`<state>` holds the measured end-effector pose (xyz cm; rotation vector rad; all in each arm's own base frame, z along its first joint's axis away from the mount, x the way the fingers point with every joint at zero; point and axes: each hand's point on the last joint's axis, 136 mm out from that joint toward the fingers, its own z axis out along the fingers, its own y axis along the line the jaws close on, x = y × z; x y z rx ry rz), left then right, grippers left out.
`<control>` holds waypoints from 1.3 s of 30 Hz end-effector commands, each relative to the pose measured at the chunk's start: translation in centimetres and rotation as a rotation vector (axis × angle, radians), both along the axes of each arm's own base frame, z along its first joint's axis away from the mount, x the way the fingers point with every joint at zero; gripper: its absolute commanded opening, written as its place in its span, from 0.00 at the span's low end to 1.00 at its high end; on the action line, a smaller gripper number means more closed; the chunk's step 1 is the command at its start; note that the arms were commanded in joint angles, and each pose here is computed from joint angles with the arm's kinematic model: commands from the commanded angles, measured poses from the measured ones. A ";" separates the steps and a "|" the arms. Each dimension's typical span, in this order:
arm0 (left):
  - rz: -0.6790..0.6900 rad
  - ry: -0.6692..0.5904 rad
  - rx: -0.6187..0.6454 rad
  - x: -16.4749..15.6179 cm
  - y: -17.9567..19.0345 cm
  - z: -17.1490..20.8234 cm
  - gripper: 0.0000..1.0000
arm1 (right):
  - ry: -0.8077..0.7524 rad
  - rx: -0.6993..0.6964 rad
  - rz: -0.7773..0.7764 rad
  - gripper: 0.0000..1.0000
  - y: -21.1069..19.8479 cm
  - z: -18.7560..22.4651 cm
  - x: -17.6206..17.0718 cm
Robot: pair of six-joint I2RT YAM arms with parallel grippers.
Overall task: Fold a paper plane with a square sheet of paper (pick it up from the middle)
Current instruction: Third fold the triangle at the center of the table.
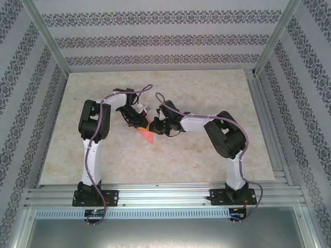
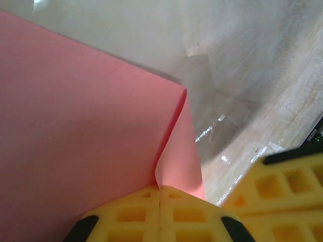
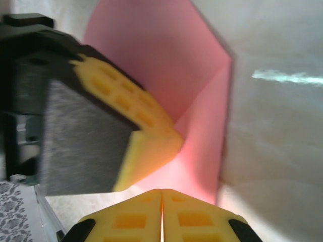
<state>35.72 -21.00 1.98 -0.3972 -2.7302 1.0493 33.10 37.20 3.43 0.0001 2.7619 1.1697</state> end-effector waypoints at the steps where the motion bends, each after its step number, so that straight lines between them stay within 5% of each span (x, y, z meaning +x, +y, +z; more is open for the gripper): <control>1: 0.008 0.010 0.080 -0.3 2.0 -0.7 0.02 | 0.024 -0.052 -0.005 0.09 -0.4 -2.0 -0.5; 6: 0.006 0.008 0.081 -0.3 2.0 -0.7 0.02 | 0.046 -0.146 0.013 0.09 -1.3 -3.5 -1.2; 17: 0.005 0.005 0.081 -0.3 2.1 -0.6 0.02 | -0.035 -0.093 0.072 0.10 -0.2 1.4 -2.8; 31: 0.006 0.001 0.073 0.0 2.4 -0.4 0.02 | 0.068 -0.124 0.068 0.10 -0.5 -3.3 -5.1; 39: 0.007 0.002 0.073 0.0 2.4 -0.3 0.02 | -0.006 -0.081 0.087 0.10 0.4 0.9 -4.3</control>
